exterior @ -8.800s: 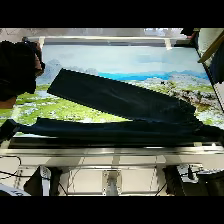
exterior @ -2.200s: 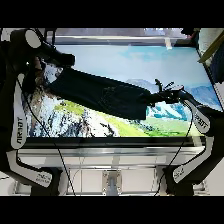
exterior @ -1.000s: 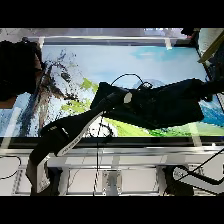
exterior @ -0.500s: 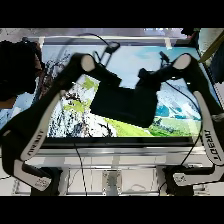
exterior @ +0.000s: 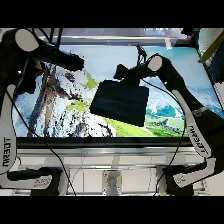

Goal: Fold the clothes and pants, and hang the long-sleeved shirts on hangers.

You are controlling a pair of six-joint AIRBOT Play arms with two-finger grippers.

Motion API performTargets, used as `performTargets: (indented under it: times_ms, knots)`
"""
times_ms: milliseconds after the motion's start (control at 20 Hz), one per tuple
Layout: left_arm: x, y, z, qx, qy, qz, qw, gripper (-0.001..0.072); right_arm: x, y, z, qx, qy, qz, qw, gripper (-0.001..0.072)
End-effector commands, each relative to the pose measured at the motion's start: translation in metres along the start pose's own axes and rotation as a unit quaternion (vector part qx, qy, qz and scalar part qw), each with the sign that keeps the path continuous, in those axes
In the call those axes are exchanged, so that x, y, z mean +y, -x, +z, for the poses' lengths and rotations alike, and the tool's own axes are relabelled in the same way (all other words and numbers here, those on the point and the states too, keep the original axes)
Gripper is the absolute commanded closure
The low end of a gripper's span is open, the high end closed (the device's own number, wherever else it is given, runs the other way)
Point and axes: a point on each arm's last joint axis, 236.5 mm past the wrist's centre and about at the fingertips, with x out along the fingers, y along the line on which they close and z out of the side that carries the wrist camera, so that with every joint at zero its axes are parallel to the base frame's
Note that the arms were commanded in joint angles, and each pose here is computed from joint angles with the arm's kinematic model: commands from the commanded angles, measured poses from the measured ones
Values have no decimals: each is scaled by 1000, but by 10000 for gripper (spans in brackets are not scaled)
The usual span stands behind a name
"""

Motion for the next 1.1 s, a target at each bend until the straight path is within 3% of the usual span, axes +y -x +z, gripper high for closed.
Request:
performTargets:
  times_ms: [0, 100, 200, 350, 450, 500, 600, 1000, 1050]
  knots:
    - [14, 9, -6, 8, 2, 16, 1000, 692, -139, 59, -18, 79, 29, -224, 971, 237]
    - [14, 9, -5, 6, 2, 16, 1000, 691, -187, 76, -26, 113, 21, -250, 961, 237]
    - [15, 8, -4, 3, 2, 17, 1000, 692, -213, 62, -37, 129, -7, -203, 971, 237]
    - [15, 8, -4, 3, 2, 17, 1000, 691, -219, 25, -46, 103, -89, -36, 990, 237]
    - [15, 8, -4, 2, 2, 17, 1000, 690, -215, 10, -44, 84, -144, 78, 983, 234]
    - [15, 8, -4, 2, 3, 17, 1000, 691, -214, 4, -42, 79, -166, 124, 975, 152]
    - [15, 8, -4, 2, 12, 17, 1000, 691, -210, -10, -43, 87, -188, 183, 961, 89]
    - [14, 9, -4, 2, 29, 16, 999, 691, -142, -90, -79, 146, -153, 211, 954, 92]
    - [14, 9, -4, 2, 29, 16, 999, 691, -128, -95, -77, 144, -138, 214, 956, 119]
